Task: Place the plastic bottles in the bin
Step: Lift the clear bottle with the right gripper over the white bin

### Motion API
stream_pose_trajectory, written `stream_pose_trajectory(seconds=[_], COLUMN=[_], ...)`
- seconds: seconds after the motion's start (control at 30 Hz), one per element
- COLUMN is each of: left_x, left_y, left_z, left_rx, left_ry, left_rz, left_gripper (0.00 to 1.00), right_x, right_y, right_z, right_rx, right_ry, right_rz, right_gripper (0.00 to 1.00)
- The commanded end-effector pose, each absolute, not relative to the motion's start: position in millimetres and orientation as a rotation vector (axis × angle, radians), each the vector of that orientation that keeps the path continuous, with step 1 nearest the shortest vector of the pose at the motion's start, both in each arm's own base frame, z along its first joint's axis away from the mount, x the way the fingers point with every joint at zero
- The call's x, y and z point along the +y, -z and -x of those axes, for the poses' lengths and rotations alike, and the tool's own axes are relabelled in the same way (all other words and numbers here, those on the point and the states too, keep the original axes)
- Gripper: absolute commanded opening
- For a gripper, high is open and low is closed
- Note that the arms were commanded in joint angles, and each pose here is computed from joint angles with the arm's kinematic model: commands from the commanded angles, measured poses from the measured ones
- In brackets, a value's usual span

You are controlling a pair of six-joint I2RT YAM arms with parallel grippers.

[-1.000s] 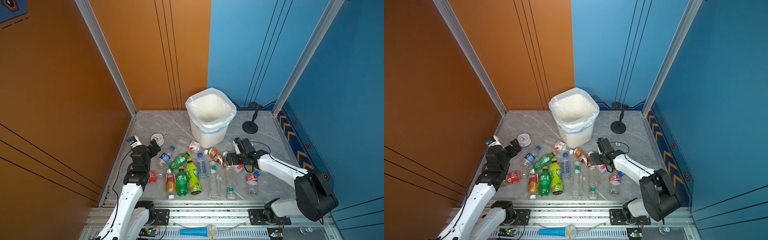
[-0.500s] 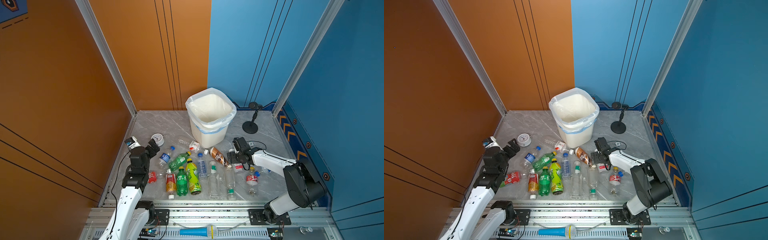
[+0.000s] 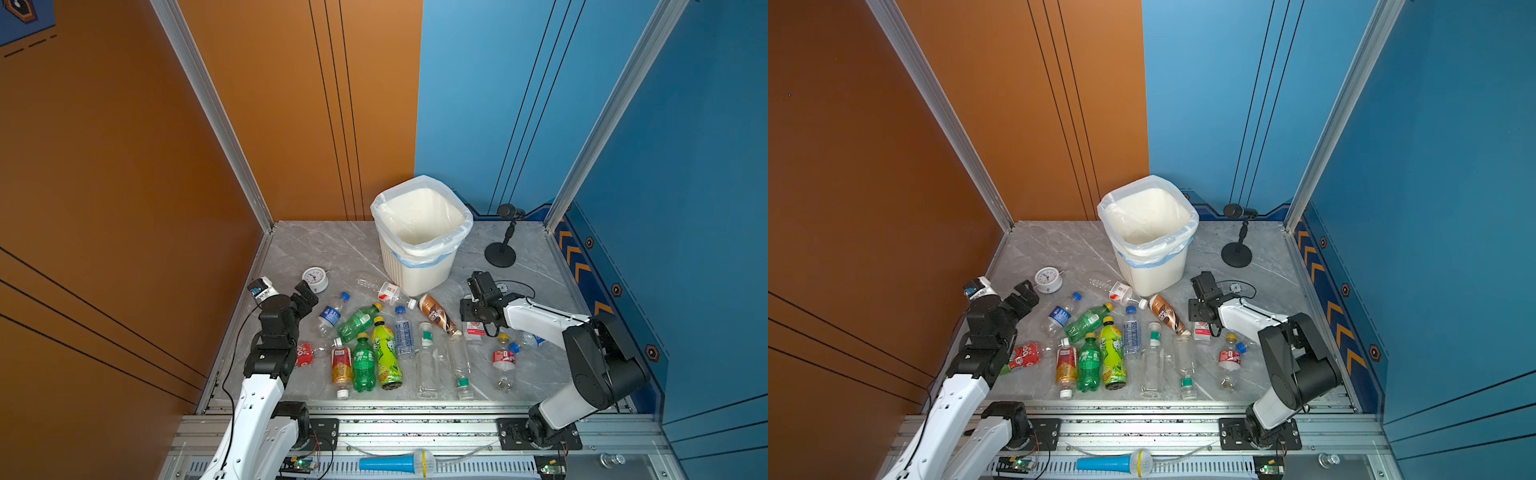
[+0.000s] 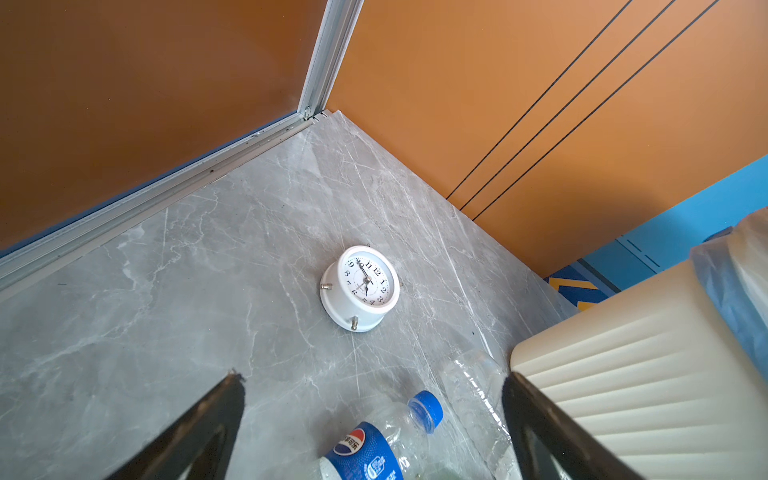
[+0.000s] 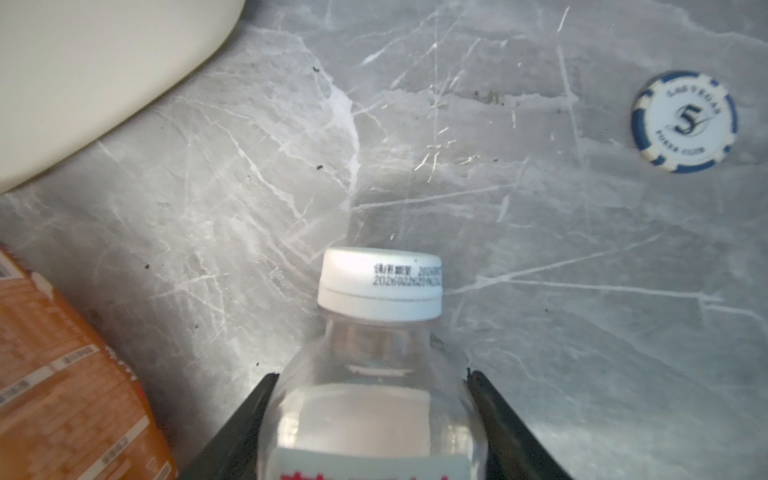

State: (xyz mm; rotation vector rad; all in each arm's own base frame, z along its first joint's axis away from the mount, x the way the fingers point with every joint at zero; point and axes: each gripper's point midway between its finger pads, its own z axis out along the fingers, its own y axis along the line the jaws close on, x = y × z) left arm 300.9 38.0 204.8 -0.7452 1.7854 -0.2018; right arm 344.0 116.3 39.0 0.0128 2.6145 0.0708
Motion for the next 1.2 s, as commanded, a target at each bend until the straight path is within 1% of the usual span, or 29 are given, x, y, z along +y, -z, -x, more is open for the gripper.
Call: stream_pose_trajectory(seconds=[0.0, 0.1, 0.2, 0.5, 0.67, 0.83, 0.93, 1.03, 1.17], left_x=[41, 43, 46, 44, 41, 38, 35, 34, 31], left_y=[-199, -197, -196, -189, -184, -180, -178, -177, -176], left_z=[-298, -296, -295, -296, -297, -295, -293, -289, -287], left_rx=[1.791, 1.794, 1.790, 1.813, 1.832, 1.857, 1.877, 1.889, 1.892], left_ry=[0.204, 0.197, 0.190, 0.207, 0.225, 0.235, 0.249, 0.252, 0.281], left_rz=[0.773, 0.791, 0.807, 0.821, 0.828, 0.823, 0.817, 0.823, 0.833], left_gripper=[0.98, 0.98, 0.98, 0.98, 0.98, 0.98, 0.98, 0.98, 0.98], right_x=[106, 102, 96, 74, 84, 117, 147, 180, 220], right_y=[-55, -78, -118, -269, -350, -416, -447, -457, -453], right_z=[-354, -358, -361, -352, -358, -379, -401, -430, -468], right_rx=[2.548, 2.498, 2.408, 2.040, 1.869, 1.726, 1.673, 1.683, 1.708], right_ry=[-0.056, -0.077, -0.097, -0.121, -0.186, -0.279, -0.344, -0.399, -0.438], right_rz=[-0.083, -0.119, -0.145, -0.179, -0.144, -0.062, 0.010, 0.071, 0.132], right_gripper=[0.58, 0.57, 0.57, 0.57, 0.57, 0.57, 0.57, 0.57, 0.57])
